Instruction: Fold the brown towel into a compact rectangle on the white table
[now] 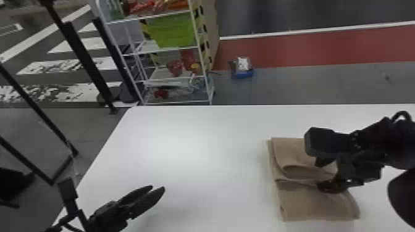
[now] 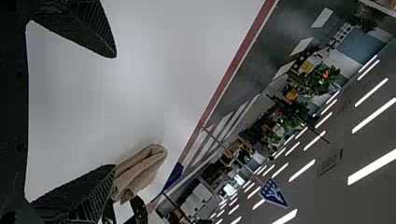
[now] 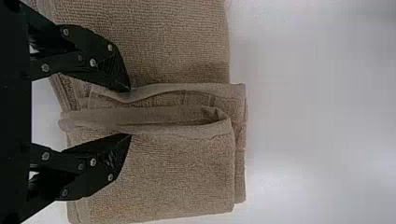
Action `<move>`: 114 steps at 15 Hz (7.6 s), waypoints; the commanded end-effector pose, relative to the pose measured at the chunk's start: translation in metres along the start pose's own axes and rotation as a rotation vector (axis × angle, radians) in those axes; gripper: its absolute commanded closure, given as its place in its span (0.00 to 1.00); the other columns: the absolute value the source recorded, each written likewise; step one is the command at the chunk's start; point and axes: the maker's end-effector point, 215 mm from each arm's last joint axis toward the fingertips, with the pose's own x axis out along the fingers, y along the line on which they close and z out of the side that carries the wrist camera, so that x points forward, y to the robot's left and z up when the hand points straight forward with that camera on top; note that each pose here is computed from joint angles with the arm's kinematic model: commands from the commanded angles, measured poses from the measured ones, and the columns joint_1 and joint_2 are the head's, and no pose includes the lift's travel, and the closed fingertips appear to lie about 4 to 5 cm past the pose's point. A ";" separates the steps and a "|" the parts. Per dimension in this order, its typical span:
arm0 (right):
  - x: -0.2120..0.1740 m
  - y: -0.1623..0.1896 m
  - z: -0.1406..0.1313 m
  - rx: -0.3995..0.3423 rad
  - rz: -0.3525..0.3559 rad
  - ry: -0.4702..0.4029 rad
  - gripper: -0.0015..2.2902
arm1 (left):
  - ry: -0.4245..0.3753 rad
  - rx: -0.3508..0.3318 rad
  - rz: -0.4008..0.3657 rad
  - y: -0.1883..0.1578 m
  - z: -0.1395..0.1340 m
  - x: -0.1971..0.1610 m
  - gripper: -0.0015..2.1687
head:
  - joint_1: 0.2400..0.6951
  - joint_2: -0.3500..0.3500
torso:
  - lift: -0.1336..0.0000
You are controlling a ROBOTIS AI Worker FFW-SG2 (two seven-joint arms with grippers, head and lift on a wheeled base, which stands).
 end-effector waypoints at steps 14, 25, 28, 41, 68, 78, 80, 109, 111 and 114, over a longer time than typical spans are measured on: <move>-0.006 -0.003 0.009 0.121 0.017 -0.052 0.31 | 0.002 0.005 -0.021 -0.006 0.000 0.003 0.02 | 1.00 0.86 | 0.07; 0.007 0.003 0.000 0.090 0.026 -0.001 0.42 | 0.000 0.003 -0.016 -0.004 0.000 0.000 0.02 | 1.00 0.88 | 0.07; 0.007 0.000 0.006 0.094 0.029 -0.020 0.50 | 0.000 0.003 -0.018 -0.004 0.000 0.000 0.02 | 1.00 0.88 | 0.07; -0.054 -0.057 0.013 0.196 -0.087 -0.160 0.58 | 0.042 0.018 -0.154 -0.048 -0.016 0.028 0.02 | 1.00 0.82 | 0.07; -0.156 -0.039 0.022 0.322 -0.194 -0.341 0.58 | -0.025 0.801 -0.015 -0.195 -0.063 0.311 0.02 | 1.00 0.26 | 0.07; -0.173 -0.049 0.012 0.337 -0.223 -0.344 0.58 | -0.043 0.819 0.078 -0.154 -0.050 0.285 0.04 | 1.00 0.29 | 0.07; -0.170 -0.045 0.013 0.350 -0.212 -0.345 0.58 | -0.037 0.827 0.075 -0.156 -0.049 0.298 0.04 | 1.00 0.30 | 0.07; -0.159 -0.028 -0.011 0.289 -0.218 -0.226 0.58 | 0.034 0.846 0.096 -0.128 -0.054 0.316 0.04 | 1.00 0.27 | 0.07; -0.155 -0.031 -0.009 0.281 -0.215 -0.230 0.58 | 0.021 0.848 0.090 -0.134 -0.050 0.314 0.04 | 1.00 0.27 | 0.07; -0.155 -0.035 -0.007 0.279 -0.219 -0.234 0.58 | 0.053 0.821 0.058 -0.143 -0.053 0.310 0.04 | 1.00 0.27 | 0.07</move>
